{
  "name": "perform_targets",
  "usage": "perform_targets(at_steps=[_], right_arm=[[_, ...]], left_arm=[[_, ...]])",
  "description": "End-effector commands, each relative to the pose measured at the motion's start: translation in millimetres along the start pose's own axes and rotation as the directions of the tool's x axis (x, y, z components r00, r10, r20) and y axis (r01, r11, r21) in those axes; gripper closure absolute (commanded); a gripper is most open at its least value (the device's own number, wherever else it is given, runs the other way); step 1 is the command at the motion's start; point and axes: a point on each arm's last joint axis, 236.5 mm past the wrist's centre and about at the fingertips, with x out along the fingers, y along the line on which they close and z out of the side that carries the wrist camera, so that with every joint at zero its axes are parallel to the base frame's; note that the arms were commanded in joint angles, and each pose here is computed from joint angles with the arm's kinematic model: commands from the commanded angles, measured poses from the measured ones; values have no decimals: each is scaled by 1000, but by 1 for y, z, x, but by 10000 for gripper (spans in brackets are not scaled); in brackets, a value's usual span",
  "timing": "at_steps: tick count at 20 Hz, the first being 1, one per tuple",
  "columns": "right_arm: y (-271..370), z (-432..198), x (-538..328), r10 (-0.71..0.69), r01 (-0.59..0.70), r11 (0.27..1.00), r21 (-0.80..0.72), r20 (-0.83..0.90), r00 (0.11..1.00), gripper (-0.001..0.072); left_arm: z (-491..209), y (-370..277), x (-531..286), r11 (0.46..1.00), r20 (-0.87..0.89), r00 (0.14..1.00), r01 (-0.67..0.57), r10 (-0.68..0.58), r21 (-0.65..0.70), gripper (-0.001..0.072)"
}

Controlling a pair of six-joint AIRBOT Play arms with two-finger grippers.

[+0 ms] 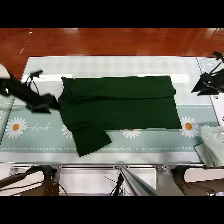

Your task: Fold the shirts.

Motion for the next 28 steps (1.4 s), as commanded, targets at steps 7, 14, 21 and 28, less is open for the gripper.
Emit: perform_targets(at_steps=[7, 14, 21, 28], right_arm=[[-4, 0, 17, 96, -96, 995, 6, 78, 992, 285], [-2, 0, 17, 105, -105, 994, 3, 80, 991, 300], [-21, -33, 24, 51, -50, 998, 32, -33, 998, 319], [-59, -90, 63, 152, -137, 957, 254, -39, 988, 216]], left_arm=[[-33, -4, 86, 975, 124, 980, 170, -153, -144, 46], [-12, -34, 110, 964, 185, 963, 225, -197, -144, 106], [-17, -42, 118, 952, 144, 960, 262, -240, -161, 677], [-21, -43, 114, 954, 128, 957, 274, -258, -120, 680]])
